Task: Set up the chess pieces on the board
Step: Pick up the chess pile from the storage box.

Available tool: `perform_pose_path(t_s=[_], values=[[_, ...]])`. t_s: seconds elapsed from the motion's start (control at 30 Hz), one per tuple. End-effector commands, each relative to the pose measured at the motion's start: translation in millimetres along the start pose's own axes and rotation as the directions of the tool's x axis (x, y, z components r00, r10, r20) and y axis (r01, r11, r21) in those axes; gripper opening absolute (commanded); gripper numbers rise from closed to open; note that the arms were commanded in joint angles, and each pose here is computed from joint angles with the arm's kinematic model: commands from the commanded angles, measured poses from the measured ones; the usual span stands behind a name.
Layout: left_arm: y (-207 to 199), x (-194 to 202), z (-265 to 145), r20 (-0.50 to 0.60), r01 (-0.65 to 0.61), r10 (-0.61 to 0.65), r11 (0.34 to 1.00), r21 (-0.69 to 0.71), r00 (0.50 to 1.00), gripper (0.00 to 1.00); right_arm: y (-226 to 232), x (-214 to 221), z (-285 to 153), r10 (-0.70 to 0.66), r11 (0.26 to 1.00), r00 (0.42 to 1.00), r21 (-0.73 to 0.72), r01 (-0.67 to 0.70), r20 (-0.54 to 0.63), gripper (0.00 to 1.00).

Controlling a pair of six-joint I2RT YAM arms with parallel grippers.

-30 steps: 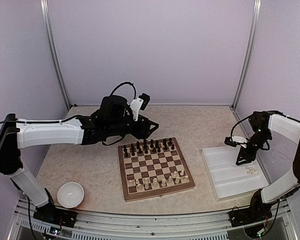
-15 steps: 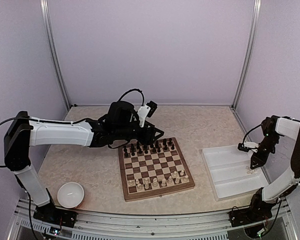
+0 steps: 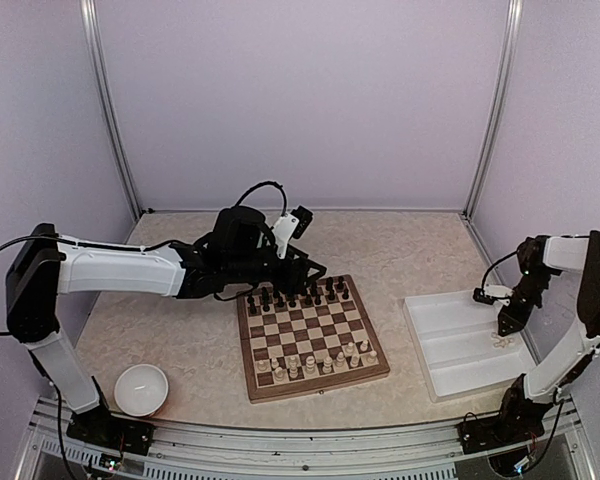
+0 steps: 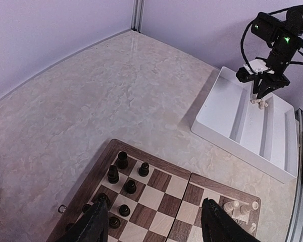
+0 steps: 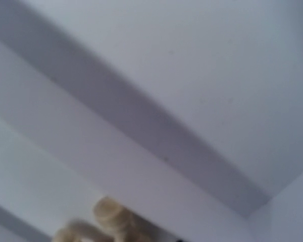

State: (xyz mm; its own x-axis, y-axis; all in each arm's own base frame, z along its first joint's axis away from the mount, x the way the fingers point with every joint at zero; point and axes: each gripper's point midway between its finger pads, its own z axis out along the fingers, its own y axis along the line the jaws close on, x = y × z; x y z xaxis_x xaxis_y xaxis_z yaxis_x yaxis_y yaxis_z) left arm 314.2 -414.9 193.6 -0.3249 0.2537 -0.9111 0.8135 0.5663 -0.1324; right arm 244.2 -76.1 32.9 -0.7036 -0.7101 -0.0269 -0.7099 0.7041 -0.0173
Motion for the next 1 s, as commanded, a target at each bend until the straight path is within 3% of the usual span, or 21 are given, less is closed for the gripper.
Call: perform_pose_path(t_s=[0.0,0.4,0.57,0.77,0.97], values=[[-3.1,-18.0,-11.6,0.055,0.002,-0.002,1.0,0.012,0.998,0.62,2.8,5.7,6.9,0.01,1.0,1.0,-0.019,-0.01,-0.013,0.23],[-9.3,-24.2,-14.3,0.069,0.012,-0.014,0.999,0.029,0.997,0.62,17.2,26.7,26.4,-0.008,1.0,0.996,-0.02,0.006,-0.092,0.25],[-14.1,-30.7,-14.8,0.082,0.018,-0.022,0.999,0.047,0.996,0.62,18.2,16.8,13.7,0.006,0.999,0.999,-0.035,-0.008,-0.04,0.11],[-28.1,-51.5,-9.5,0.116,0.047,-0.059,0.994,0.1,0.992,0.62,26.9,-23.7,-29.8,0.022,0.997,0.981,-0.079,-0.007,0.194,0.07],[-48.6,-49.0,15.5,0.091,0.208,-0.231,0.956,0.205,0.969,0.6,59.4,-67.5,-58.7,-0.049,0.987,0.908,-0.116,0.106,0.416,0.07]])
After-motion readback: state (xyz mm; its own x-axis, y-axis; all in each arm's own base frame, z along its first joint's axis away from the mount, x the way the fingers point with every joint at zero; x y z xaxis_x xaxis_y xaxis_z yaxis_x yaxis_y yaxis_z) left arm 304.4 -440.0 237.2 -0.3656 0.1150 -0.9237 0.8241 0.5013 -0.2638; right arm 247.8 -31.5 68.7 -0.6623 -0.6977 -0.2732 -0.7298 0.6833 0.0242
